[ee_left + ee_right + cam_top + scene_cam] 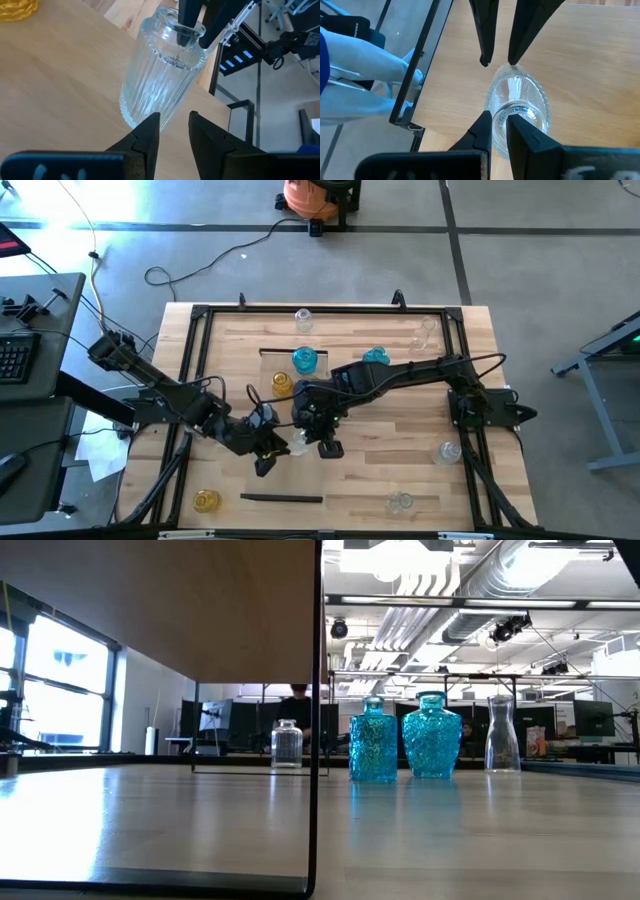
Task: Sort vases onto shelf
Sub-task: Put the top middle transparent vase on the shelf
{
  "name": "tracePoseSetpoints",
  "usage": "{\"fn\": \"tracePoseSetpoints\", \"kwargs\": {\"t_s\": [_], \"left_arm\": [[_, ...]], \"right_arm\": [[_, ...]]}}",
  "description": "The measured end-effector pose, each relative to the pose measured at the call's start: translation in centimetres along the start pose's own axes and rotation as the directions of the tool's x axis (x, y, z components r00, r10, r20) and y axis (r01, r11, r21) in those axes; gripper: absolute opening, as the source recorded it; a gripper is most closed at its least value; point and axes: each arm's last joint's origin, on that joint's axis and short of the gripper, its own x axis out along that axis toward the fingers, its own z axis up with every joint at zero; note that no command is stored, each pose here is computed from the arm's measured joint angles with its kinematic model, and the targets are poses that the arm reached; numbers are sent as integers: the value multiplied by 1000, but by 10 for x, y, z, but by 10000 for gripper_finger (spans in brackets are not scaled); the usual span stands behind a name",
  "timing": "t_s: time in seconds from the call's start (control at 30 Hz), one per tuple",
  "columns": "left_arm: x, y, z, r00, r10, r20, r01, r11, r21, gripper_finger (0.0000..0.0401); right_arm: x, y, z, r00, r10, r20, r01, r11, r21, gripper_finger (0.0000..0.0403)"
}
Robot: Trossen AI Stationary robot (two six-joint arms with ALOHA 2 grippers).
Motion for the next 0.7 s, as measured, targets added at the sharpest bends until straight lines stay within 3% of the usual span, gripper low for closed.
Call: {"fn": "tracePoseSetpoints", "kwargs": {"t_s": [0.7], "left_arm": [[13,3,-5,998,39,-58,-39,999,-1,97]], "right_arm": [[-1,-3,1,1000,-3,13,3,1000,0,16]]}}
